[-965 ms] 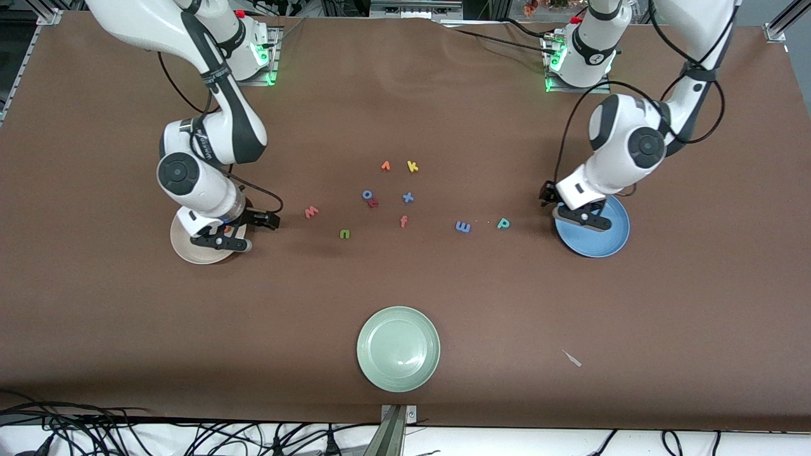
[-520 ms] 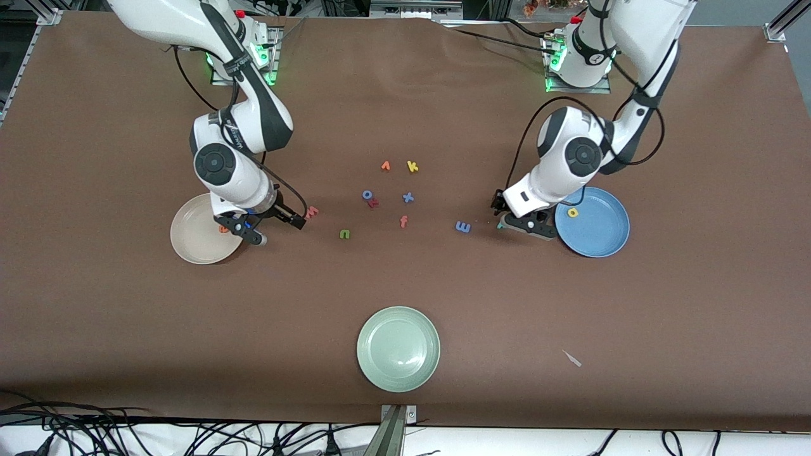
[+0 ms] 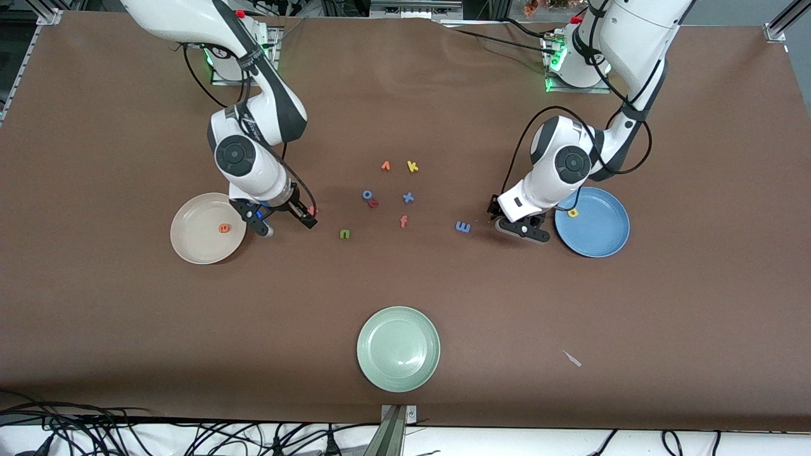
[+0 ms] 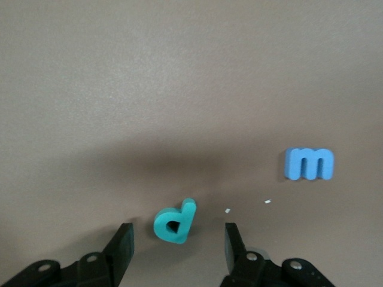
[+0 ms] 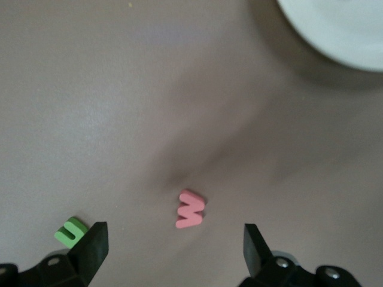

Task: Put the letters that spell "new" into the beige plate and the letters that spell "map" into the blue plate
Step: 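Grasp the pink w with the right gripper while the left gripper grasps the teal d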

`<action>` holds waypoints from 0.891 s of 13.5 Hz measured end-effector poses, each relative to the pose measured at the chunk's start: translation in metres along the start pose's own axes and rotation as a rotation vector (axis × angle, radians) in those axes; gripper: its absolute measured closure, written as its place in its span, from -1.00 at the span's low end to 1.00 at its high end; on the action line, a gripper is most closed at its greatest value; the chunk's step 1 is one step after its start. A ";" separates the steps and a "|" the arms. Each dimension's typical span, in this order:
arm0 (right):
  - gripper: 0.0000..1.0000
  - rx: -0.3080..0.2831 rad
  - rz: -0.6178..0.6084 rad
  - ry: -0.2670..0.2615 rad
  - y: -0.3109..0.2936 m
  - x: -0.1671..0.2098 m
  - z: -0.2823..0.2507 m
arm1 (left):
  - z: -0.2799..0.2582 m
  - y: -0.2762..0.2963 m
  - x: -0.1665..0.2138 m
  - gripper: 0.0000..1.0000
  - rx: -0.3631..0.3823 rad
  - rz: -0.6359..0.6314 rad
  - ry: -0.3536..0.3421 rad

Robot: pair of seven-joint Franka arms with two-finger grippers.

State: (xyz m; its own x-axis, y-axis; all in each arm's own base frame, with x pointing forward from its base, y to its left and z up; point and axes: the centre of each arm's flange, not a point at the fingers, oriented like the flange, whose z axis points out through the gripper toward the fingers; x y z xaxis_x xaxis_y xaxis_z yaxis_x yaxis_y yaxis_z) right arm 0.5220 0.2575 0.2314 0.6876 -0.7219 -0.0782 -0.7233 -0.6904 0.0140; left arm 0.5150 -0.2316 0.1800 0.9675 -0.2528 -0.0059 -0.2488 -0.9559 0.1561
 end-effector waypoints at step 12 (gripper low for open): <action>-0.90 0.056 0.048 0.013 0.010 -0.007 0.062 | 0.008 0.001 -0.001 0.46 0.009 0.010 -0.011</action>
State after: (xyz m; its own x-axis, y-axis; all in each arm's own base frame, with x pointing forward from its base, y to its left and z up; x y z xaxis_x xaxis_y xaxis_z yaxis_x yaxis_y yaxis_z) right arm 0.5059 0.2589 0.1708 0.6526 -0.7548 -0.0662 -0.7575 -0.6516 -0.0389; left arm 0.5134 -0.2330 0.1726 0.9643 -0.2644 -0.0154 -0.2593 -0.9545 0.1470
